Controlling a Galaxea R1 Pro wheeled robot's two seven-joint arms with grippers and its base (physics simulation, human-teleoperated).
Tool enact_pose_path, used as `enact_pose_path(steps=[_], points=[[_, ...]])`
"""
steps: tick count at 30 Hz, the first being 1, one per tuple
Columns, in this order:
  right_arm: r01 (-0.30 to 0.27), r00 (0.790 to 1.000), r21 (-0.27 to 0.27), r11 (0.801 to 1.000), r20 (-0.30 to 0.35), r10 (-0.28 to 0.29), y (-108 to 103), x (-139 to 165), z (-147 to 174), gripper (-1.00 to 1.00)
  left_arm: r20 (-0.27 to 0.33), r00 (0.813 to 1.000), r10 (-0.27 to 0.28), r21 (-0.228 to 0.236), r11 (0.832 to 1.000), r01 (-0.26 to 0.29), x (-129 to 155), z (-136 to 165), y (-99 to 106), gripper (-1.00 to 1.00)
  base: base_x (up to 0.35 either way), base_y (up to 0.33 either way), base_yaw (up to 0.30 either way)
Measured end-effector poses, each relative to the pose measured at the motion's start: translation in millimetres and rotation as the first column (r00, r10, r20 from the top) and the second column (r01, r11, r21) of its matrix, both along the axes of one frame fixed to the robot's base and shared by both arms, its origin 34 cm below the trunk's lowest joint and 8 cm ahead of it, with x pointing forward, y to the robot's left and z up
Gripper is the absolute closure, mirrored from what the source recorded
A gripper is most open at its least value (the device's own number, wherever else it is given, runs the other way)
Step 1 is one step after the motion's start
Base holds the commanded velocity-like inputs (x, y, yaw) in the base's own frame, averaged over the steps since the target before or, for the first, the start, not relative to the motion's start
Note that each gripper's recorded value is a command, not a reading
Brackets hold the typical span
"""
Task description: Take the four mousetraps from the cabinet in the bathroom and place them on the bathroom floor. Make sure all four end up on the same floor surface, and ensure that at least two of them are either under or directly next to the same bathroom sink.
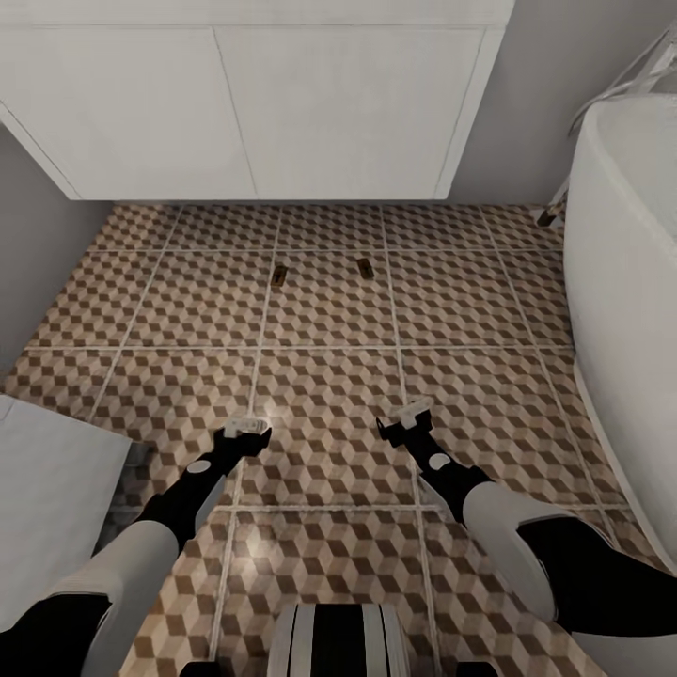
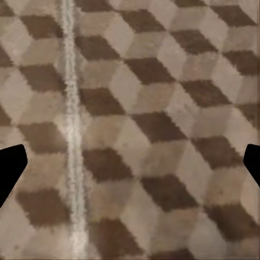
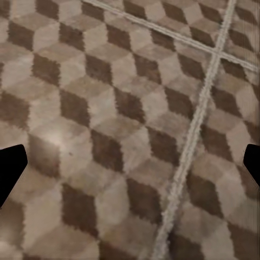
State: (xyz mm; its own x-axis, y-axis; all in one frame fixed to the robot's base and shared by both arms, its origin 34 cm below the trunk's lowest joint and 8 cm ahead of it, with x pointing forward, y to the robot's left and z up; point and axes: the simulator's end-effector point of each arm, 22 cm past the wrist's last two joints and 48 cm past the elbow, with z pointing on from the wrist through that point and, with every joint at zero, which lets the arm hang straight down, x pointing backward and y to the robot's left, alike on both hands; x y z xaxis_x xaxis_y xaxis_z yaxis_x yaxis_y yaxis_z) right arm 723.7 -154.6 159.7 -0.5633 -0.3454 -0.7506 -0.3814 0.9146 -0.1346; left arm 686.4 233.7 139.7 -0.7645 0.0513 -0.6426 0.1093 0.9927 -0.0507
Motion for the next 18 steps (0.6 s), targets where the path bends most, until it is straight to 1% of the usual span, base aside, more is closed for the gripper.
enact_pose_path(steps=[3,4,6,9,14,18], points=[[0.005,1.0,0.006,1.0,0.013,-0.005,0,2,8,-1.0,0.062,0.998,0.0,0.004,1.0,0.0,8,13,4,-1.0,0.0,0.0,0.0],[0.006,1.0,0.008,1.0,0.017,-0.006,0,3,10,-1.0,0.135,0.991,0.0,0.006,1.0,0.0,14,23,5,-1.0,0.0,0.0,0.0],[0.007,1.0,0.009,1.0,0.026,-0.007,0,5,15,-1.0,0.195,0.981,-0.001,0.006,1.0,0.0,14,31,7,-1.0,0.0,0.0,0.0],[0.008,0.999,0.01,1.0,0.039,-0.008,0,9,24,-1.0,0.222,0.975,-0.001,0.008,1.0,-0.001,9,36,9,-1.0,0.0,0.0,0.0],[0.008,0.998,0.01,1.0,0.06,-0.009,0,15,38,-1.0,0.221,0.975,-0.001,0.012,1.0,-0.002,-6,34,14,-1.0,0.0,0.0,0.0],[0.008,0.998,0.011,1.0,0.07,-0.009,0,15,45,-1.0,0.244,0.97,0.0,0.026,1.0,-0.006,-16,38,26,-1.0,0.0,0.0,0.0]])
